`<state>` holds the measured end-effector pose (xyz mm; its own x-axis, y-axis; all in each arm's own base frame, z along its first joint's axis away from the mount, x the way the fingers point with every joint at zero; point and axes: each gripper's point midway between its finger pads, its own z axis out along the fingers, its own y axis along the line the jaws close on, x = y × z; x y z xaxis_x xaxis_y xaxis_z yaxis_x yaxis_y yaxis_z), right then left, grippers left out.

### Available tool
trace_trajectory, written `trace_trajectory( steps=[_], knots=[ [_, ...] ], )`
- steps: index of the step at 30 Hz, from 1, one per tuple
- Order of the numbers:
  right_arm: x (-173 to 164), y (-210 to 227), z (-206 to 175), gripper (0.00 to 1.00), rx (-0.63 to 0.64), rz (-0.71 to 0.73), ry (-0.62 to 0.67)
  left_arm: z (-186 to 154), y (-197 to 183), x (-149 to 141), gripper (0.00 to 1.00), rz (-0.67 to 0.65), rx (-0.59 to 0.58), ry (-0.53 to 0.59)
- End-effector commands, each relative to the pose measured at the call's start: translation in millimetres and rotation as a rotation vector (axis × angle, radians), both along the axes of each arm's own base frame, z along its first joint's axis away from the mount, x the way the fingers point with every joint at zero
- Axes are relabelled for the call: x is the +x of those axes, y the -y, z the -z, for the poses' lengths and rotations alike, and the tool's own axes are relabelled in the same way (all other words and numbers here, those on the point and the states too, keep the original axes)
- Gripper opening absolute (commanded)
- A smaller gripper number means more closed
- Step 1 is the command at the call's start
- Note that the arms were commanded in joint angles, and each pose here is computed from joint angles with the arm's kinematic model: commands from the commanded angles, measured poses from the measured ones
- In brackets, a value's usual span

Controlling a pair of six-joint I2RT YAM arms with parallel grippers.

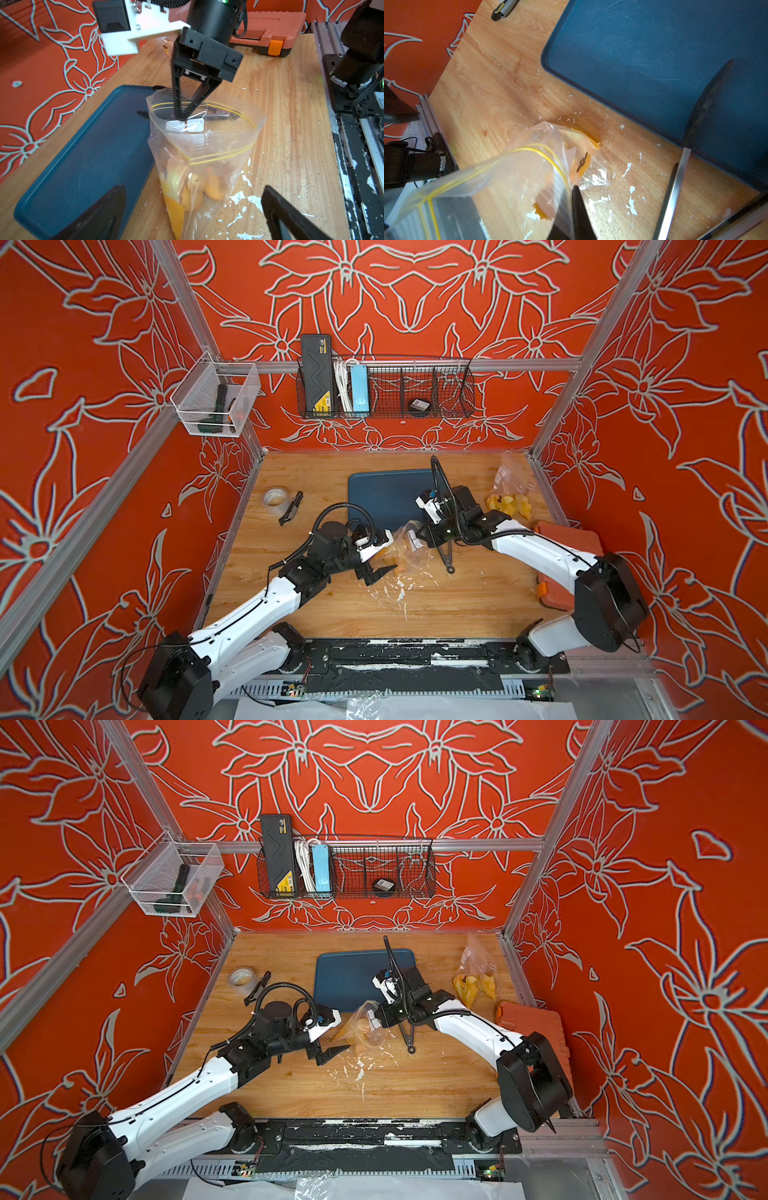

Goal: Put the cookies into a resealable bag to prevent moisture
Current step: Place the ziploc bag at the center of the board.

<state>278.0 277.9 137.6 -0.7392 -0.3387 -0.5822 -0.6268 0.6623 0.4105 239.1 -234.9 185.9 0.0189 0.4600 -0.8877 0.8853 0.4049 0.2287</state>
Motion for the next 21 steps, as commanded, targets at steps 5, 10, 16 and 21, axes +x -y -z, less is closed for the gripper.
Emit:
trace_trajectory(
  steps=[5,10,16,21],
  knots=[
    [-7,-6,-15,0.0,0.064,-0.052,0.035,1,17,-1,1.0,0.094,0.025,0.068],
    [-6,-5,-13,0.0,0.056,-0.042,0.027,3,28,-1,1.0,0.101,0.047,0.095],
    [-6,-6,-14,0.0,0.065,-0.04,0.021,8,37,11,0.97,0.078,0.088,0.149],
    [-7,-6,-13,0.0,0.064,-0.042,0.016,11,37,20,0.9,0.059,0.121,0.165]
  ],
)
